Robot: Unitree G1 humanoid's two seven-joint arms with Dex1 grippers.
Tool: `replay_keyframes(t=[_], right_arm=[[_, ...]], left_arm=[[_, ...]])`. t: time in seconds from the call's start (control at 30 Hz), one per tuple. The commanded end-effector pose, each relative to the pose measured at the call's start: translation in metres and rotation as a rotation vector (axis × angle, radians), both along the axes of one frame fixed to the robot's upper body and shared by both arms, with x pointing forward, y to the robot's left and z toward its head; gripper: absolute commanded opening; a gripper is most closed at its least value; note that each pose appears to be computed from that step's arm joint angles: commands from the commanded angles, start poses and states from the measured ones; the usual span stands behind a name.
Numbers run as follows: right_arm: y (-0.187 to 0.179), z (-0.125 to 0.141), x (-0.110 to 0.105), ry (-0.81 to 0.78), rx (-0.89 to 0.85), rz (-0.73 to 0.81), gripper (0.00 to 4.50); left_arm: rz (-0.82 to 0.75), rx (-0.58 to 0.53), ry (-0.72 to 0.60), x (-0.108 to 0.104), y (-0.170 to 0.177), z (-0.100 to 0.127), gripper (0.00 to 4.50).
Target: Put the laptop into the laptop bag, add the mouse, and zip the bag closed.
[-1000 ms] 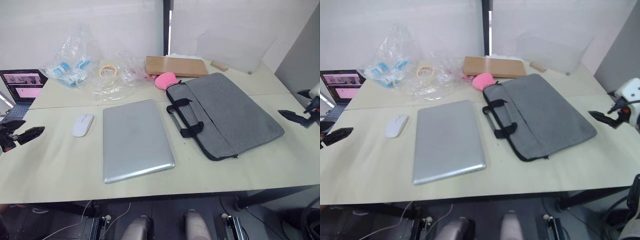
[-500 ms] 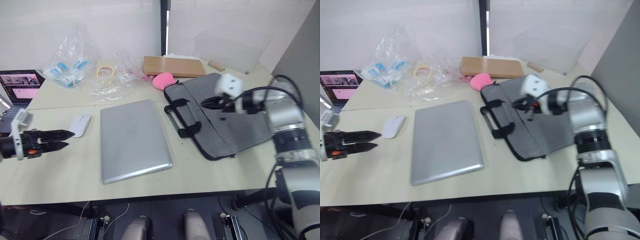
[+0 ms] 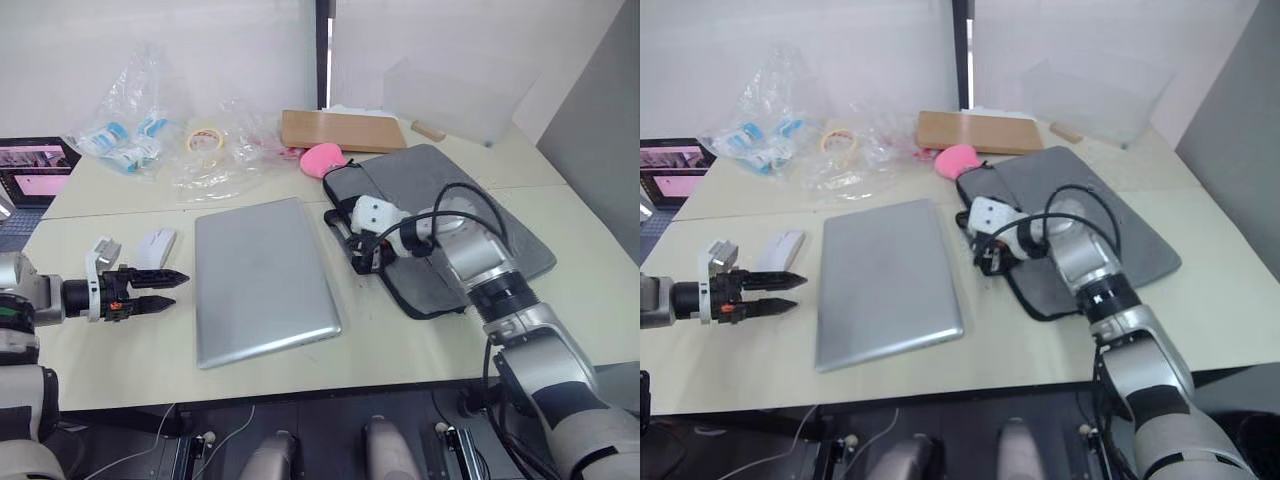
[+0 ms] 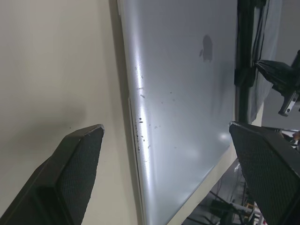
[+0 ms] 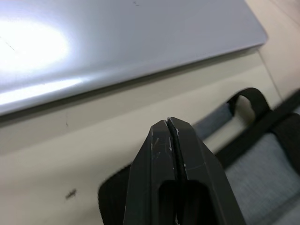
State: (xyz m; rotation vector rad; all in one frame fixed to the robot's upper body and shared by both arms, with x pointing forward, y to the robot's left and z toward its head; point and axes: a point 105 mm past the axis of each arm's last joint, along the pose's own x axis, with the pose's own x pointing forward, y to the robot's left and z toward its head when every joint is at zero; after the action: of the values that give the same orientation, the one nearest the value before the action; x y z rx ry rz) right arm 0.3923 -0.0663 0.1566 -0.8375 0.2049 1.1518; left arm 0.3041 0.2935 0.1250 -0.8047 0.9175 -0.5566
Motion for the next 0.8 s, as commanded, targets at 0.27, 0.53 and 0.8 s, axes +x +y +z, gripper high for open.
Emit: replay_keyframes(t=[0.27,0.53,0.8], right_arm=[[0.018,-0.02,0.011,-0.032,-0.077,0.006,0.04],[0.051,-0.021,0.0,-0.032,-0.032,0.099,0.04],[0.076,-0.016,-0.007,-0.057,0.006,0.148,0.04]], left_arm=[[0.001,0.016,-0.03,0.014,-0.007,-0.011,4.5],[-0.036,-0.023,-0.026,0.021,-0.024,-0.013,4.5],[-0.093,-0.095,-0.045,0.025,-0.044,0.0,4.5]])
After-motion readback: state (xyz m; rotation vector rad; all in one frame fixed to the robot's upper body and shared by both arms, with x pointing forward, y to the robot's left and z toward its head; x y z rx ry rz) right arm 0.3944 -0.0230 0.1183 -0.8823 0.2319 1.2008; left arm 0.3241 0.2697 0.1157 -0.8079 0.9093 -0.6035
